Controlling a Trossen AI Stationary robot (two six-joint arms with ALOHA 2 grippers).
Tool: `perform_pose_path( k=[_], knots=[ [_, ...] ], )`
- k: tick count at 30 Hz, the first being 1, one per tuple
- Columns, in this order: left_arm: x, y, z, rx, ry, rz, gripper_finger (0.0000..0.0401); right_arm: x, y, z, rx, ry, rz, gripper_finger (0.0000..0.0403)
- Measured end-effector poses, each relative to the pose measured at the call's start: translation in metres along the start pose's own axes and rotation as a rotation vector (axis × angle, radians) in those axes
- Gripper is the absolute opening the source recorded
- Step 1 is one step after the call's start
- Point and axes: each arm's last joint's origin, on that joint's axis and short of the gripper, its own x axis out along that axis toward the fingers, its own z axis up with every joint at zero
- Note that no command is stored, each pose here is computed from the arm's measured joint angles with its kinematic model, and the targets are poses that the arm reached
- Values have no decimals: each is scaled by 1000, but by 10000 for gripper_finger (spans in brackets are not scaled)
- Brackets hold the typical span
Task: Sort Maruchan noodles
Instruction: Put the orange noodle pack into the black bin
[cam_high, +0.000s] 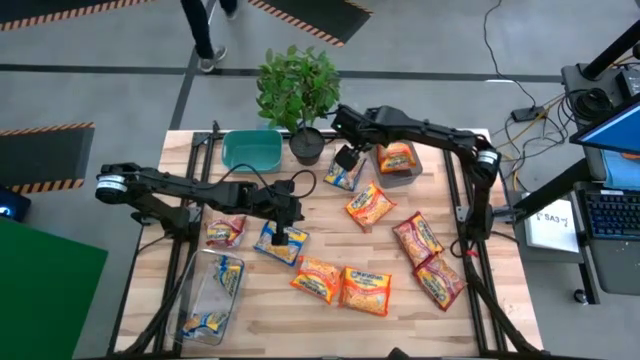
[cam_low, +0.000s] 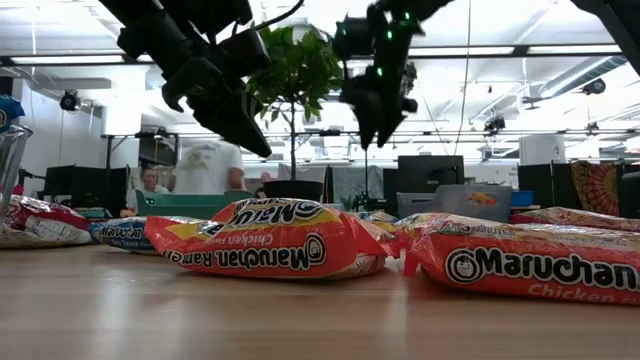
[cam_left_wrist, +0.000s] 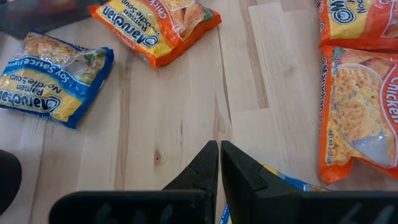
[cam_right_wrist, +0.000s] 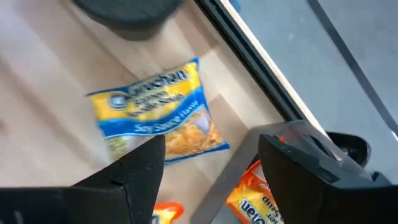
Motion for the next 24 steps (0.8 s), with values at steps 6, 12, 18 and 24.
perform_pose_path(
  k=[6,12,18,24],
  knots=[
    [1,-1,-3,0,10,-2,1,-29,29,-8,-91,30,30,238],
    [2,-1,-5,-6,15,-2,1,-45,58,-40,-154,24,71,227],
    [2,-1,-5,-9,13,-2,1,-46,76,-83,-131,-71,139,224],
    [2,0,-1,-21,-24,4,1,-34,78,-129,-16,-102,186,223]
  ],
)
